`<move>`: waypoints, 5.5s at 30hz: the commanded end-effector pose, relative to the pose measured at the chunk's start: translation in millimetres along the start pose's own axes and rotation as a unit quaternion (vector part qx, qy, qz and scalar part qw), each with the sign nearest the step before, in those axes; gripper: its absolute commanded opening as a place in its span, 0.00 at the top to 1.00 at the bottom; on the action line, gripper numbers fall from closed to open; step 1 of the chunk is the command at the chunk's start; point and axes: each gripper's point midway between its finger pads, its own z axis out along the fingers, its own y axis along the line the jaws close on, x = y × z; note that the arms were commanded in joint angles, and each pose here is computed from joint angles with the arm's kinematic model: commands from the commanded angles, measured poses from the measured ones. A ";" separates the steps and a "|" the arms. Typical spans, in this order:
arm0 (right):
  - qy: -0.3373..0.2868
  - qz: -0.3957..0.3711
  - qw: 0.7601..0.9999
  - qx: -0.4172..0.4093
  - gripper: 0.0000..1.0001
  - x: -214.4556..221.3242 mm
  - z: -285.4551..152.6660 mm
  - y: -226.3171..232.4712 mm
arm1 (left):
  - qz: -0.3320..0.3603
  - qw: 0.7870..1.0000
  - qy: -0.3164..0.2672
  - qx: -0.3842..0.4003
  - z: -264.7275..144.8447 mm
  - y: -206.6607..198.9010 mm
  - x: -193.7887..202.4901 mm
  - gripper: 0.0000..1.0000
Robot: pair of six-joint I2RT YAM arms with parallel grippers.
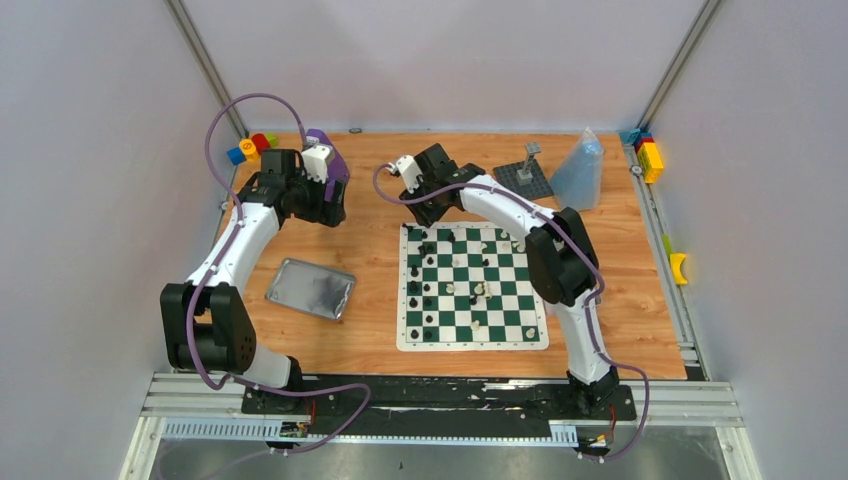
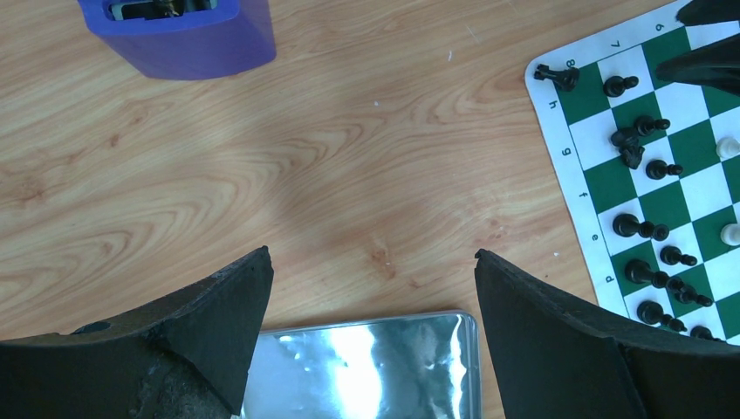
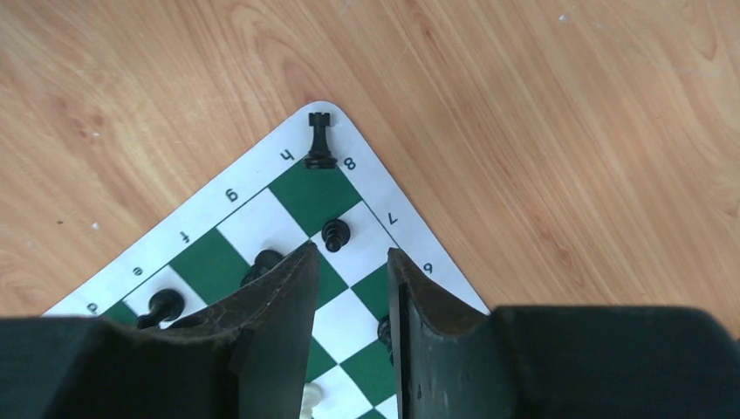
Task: Set up the chess pieces on the board
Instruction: Place the chess piece on the chessboard, then adjust the chess piece on the chessboard, then pick up the chess piece from the chessboard.
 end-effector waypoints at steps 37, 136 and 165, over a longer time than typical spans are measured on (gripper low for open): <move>0.028 0.017 0.999 -0.021 0.85 19.7 39.0 2.1 | 0.008 1.000 -0.027 0.002 -7.2 -1.0 -11.2 0.07; 0.041 0.080 0.996 -0.025 0.74 57.6 -1.9 -30.6 | 0.005 1.000 -0.012 0.011 1.6 -1.3 -4.3 0.06; -0.014 -0.016 0.997 -0.071 1.00 -6.9 -36.0 56.0 | -0.009 0.999 -0.021 -0.027 -5.4 12.9 -8.0 0.06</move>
